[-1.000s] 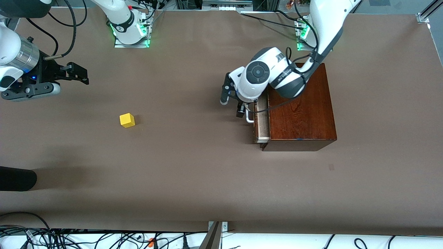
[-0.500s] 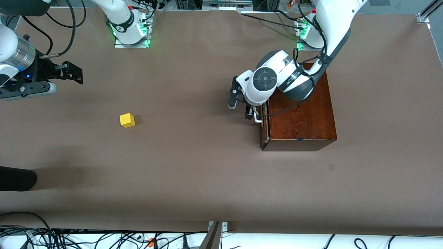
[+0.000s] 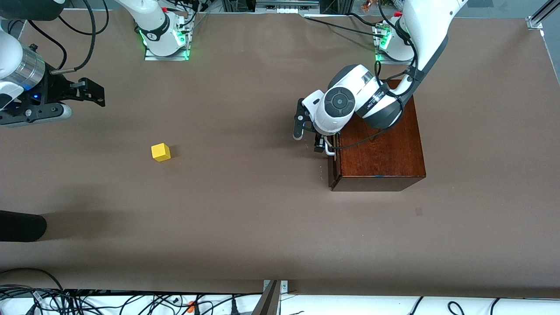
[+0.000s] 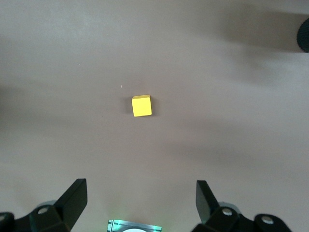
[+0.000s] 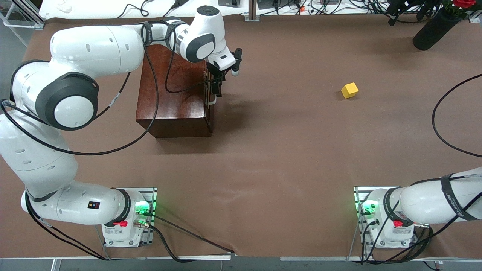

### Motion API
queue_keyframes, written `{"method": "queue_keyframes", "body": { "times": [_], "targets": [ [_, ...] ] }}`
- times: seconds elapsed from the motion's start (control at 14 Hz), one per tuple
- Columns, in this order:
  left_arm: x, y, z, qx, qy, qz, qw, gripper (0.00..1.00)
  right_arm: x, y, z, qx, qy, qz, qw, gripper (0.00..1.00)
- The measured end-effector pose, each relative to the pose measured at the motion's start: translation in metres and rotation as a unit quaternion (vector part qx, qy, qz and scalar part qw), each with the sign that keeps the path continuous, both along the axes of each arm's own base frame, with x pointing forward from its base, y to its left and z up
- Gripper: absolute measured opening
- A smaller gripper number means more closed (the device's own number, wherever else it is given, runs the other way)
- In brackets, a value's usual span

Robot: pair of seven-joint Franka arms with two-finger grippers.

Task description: Open drawer, take yellow block, close drawer

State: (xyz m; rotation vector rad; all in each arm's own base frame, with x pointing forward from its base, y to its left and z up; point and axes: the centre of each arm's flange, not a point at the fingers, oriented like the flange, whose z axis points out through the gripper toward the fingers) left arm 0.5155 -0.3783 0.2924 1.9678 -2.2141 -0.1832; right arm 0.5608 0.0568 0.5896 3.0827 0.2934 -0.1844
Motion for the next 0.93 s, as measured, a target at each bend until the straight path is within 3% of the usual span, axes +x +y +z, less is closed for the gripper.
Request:
{"method": "queue_keyframes", "body": {
  "times": [0.57,0.71,0.93],
  "targets": [
    [0.005,0.003,0.014,0.0,-0.01,0.011,1.0,1.0,0.0,0.001,0.0,0.0,0.0,0.001,1.0,1.0],
    [0.005,-0.002,0.043,-0.007,-0.027,0.045,0.999,1.0,0.0,0.001,0.0,0.0,0.0,0.001,1.0,1.0],
    [0.0,-0.001,0.104,-0.012,-0.016,0.132,0.991,1.0,0.0,0.001,0.0,0.0,0.001,0.001,1.0,1.0]
  ]
}}
